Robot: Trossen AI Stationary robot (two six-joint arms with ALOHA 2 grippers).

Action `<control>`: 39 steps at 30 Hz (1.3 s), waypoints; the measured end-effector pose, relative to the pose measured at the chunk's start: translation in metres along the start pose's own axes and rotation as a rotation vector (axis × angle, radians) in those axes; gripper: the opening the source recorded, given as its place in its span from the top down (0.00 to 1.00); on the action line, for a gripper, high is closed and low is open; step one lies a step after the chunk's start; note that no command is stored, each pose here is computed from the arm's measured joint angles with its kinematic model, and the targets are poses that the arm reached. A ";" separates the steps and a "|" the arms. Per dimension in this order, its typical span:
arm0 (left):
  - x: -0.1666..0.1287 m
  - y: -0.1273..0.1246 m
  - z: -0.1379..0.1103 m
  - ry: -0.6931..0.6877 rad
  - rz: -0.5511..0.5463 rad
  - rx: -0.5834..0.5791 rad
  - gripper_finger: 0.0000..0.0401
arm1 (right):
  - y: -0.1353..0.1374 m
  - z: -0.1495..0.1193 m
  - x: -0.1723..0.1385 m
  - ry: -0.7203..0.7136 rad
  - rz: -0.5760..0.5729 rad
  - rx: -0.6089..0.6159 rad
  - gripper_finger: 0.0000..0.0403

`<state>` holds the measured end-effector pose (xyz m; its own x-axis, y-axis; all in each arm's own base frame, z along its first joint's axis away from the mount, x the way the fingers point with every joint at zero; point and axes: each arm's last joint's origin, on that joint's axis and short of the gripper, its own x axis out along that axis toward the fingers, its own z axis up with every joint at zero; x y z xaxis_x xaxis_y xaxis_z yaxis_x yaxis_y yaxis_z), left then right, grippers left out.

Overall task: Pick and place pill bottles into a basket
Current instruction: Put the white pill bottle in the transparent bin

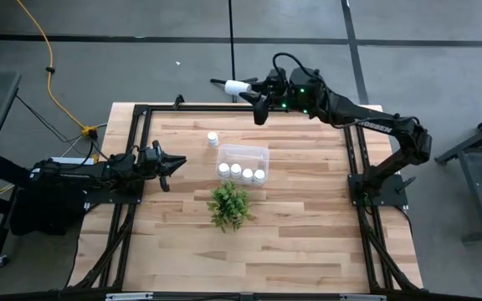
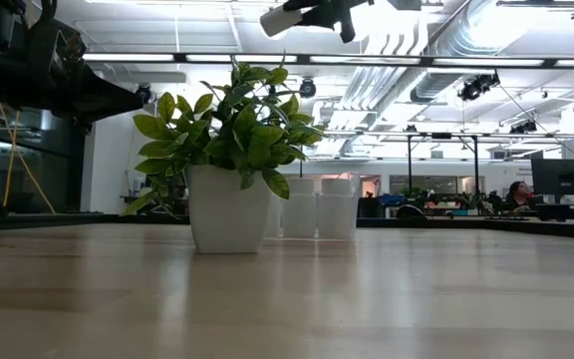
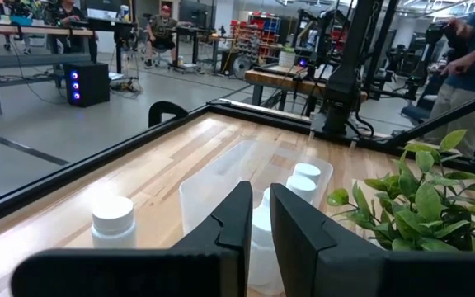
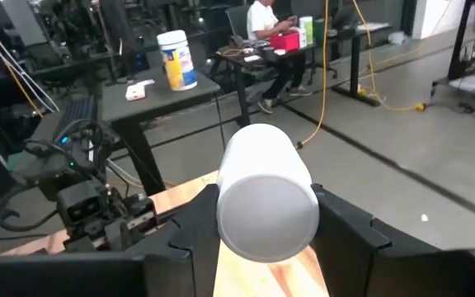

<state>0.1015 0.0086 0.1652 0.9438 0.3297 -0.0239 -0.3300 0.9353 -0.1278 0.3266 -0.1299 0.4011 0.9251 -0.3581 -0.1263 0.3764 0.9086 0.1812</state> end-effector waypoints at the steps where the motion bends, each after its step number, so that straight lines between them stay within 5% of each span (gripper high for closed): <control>1: 0.000 0.000 0.000 0.000 0.000 0.001 0.79 | 0.000 -0.001 0.001 0.003 0.003 0.011 0.63; 24: 0.000 0.000 0.000 0.000 0.000 0.001 0.79 | 0.010 -0.071 0.049 0.330 0.027 0.104 0.63; 39: 0.000 0.000 0.000 0.000 0.000 0.001 0.79 | 0.006 -0.093 0.049 0.515 0.000 0.108 0.63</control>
<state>0.1015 0.0086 0.1651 0.9438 0.3298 -0.0242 -0.3301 0.9354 -0.1268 0.3695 -0.1218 0.3056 0.7911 -0.1813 -0.5842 0.4047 0.8713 0.2776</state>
